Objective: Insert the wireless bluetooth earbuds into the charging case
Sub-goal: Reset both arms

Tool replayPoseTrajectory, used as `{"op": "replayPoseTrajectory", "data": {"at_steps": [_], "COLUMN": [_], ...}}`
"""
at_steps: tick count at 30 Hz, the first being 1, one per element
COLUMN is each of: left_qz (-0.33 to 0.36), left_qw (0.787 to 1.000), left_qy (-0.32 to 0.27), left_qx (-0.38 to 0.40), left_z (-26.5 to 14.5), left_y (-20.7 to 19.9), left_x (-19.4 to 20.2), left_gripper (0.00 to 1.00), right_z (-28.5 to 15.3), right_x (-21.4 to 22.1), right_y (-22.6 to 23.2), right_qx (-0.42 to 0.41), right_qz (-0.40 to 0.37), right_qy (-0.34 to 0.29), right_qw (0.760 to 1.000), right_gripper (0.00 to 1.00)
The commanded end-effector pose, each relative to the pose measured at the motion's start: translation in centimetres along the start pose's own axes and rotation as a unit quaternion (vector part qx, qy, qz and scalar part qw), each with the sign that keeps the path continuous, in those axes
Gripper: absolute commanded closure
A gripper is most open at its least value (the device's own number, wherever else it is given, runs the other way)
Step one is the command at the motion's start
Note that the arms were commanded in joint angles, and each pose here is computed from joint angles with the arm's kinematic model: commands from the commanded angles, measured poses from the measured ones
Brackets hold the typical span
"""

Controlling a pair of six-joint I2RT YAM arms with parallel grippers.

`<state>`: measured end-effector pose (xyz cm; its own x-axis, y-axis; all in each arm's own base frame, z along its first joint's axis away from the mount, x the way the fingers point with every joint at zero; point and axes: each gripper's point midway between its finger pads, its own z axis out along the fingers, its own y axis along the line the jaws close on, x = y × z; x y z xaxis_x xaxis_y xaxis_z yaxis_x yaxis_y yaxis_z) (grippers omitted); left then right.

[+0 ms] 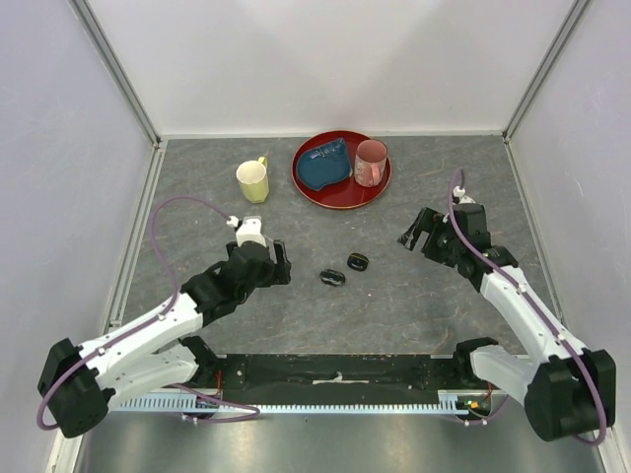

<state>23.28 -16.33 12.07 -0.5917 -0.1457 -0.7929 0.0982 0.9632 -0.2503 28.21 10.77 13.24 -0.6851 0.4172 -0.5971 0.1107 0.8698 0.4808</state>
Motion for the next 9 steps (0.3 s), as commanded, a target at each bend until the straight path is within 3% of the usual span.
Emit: {"op": "replayPoseTrajectory", "data": {"at_steps": [1, 5, 8, 9], "left_qz": [-0.001, 0.020, -0.001, -0.002], "left_qw": [1.000, 1.000, 0.999, 0.999], "left_qy": [-0.008, -0.009, -0.040, -0.049], "left_qx": [-0.022, -0.003, -0.009, -0.016], "left_z": [-0.1, -0.2, -0.7, -0.8], "left_y": [-0.5, -1.1, -0.6, -0.1], "left_x": [-2.3, -2.5, -3.4, -3.6], "left_gripper": [0.11, 0.10, 0.10, 0.10], "right_z": [0.8, 0.8, 0.5, 0.3], "right_x": [0.5, -1.3, -2.8, -4.2], "right_y": [0.7, -0.8, -3.0, -5.0], "right_qx": [-0.061, -0.013, 0.048, 0.103], "right_qz": [-0.001, -0.010, -0.011, -0.010], "right_qy": [0.038, -0.006, -0.056, -0.095], "right_qw": [0.997, 1.000, 0.997, 0.990], "right_gripper": [0.02, 0.02, 0.02, 0.02]}}
